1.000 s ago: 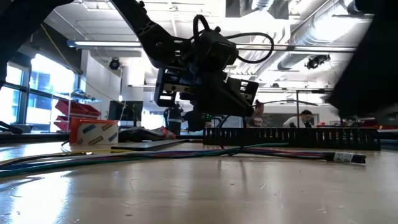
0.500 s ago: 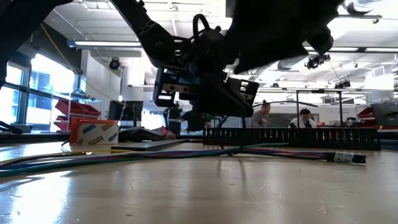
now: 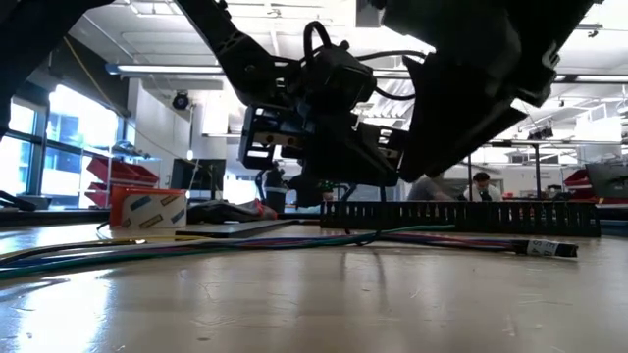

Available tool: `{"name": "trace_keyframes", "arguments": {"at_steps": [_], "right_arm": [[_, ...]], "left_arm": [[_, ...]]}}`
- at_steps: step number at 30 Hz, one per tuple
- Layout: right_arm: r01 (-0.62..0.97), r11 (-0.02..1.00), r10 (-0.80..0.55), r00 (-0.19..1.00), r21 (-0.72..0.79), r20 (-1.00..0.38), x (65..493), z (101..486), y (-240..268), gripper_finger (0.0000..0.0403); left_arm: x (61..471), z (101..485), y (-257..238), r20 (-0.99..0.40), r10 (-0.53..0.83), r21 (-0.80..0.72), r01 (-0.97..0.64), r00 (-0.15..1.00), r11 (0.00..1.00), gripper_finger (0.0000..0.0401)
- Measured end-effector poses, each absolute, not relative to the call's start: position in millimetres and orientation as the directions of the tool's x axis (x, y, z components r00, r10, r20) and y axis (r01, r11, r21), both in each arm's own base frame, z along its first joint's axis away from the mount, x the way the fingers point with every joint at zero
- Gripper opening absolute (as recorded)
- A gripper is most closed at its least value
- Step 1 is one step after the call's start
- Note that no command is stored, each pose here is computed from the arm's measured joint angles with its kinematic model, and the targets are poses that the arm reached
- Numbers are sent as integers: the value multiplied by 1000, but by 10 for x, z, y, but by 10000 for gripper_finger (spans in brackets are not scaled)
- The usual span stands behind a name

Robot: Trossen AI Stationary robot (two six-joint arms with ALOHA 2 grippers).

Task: Ziptie cables
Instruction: Wrap the black zip tie on the cables

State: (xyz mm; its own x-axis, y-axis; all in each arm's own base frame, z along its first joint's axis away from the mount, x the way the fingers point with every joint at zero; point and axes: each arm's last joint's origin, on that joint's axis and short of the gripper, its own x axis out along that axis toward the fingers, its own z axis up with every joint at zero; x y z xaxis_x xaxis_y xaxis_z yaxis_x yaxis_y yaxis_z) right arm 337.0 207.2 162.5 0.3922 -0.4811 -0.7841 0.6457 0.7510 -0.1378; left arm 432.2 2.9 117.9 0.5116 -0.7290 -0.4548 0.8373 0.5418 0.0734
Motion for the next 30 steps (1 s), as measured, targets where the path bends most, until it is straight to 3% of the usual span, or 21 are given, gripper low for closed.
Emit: {"name": "trace_keyframes", "arguments": {"at_steps": [6,10,14,19,30], "right_arm": [[686,713,-528,387,-147,-756,3333,1556,2022,169],[683,717,-529,402,-140,-748,3364,1561,2008,146],[687,714,-531,401,-138,-747,3374,1561,1995,99],[689,714,-523,409,-122,-748,3384,1562,2002,11],[704,707,-416,492,68,-764,3196,1562,2406,0]], "left_arm": [[4324,1180,-4,-454,-732,76,841,507,535,5],[4324,1180,-6,-454,-733,77,842,507,535,5],[4326,1182,-2,-452,-732,81,841,510,535,5],[4328,1182,0,-455,-727,85,838,513,539,5],[4304,1176,267,-435,-728,57,823,530,565,5]]}}
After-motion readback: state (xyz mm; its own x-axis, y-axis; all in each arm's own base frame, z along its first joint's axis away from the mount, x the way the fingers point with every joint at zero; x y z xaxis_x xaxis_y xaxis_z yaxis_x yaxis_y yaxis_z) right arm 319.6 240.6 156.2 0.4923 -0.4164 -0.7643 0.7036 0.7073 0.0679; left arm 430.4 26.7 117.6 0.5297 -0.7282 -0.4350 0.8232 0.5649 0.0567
